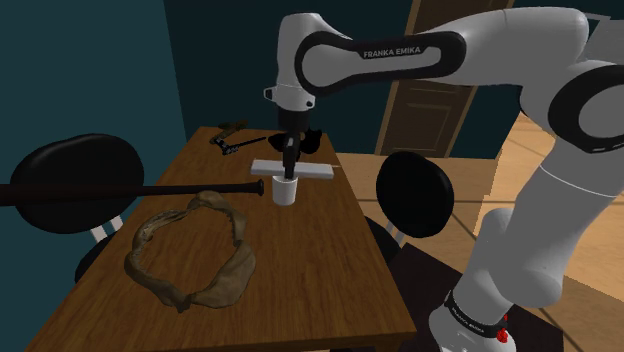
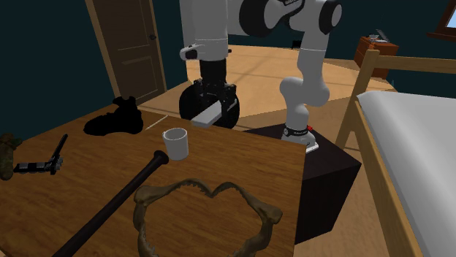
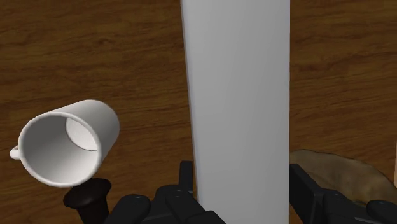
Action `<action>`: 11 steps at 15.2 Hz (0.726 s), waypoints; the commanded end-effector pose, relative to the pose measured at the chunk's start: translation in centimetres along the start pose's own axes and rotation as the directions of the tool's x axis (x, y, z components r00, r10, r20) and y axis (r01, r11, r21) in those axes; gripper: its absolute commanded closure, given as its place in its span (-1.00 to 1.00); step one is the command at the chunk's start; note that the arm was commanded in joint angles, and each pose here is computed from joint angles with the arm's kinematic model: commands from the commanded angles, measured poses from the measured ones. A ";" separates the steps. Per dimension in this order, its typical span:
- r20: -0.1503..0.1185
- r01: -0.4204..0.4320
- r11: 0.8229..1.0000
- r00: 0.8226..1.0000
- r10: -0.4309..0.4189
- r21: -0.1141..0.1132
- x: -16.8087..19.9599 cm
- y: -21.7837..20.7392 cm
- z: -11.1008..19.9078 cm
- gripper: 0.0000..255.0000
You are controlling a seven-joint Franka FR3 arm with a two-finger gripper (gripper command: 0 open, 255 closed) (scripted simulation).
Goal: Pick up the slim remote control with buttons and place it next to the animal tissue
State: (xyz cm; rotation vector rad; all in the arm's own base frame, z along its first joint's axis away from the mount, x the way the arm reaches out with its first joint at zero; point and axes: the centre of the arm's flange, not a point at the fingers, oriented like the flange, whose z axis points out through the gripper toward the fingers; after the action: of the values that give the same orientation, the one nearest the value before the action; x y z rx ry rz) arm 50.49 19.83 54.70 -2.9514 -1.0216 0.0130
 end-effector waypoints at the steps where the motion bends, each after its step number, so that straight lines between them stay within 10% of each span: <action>1: 0.000 0.000 1.000 1.000 0.000 0.000 -0.1 2.0 -0.2 1.00; 11: 0.000 0.000 1.000 1.000 0.000 0.000 -1.5 15.2 -0.5 1.00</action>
State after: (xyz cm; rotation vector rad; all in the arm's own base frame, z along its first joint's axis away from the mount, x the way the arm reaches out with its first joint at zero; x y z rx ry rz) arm 57.55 8.50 54.86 -2.9515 -1.0193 0.0135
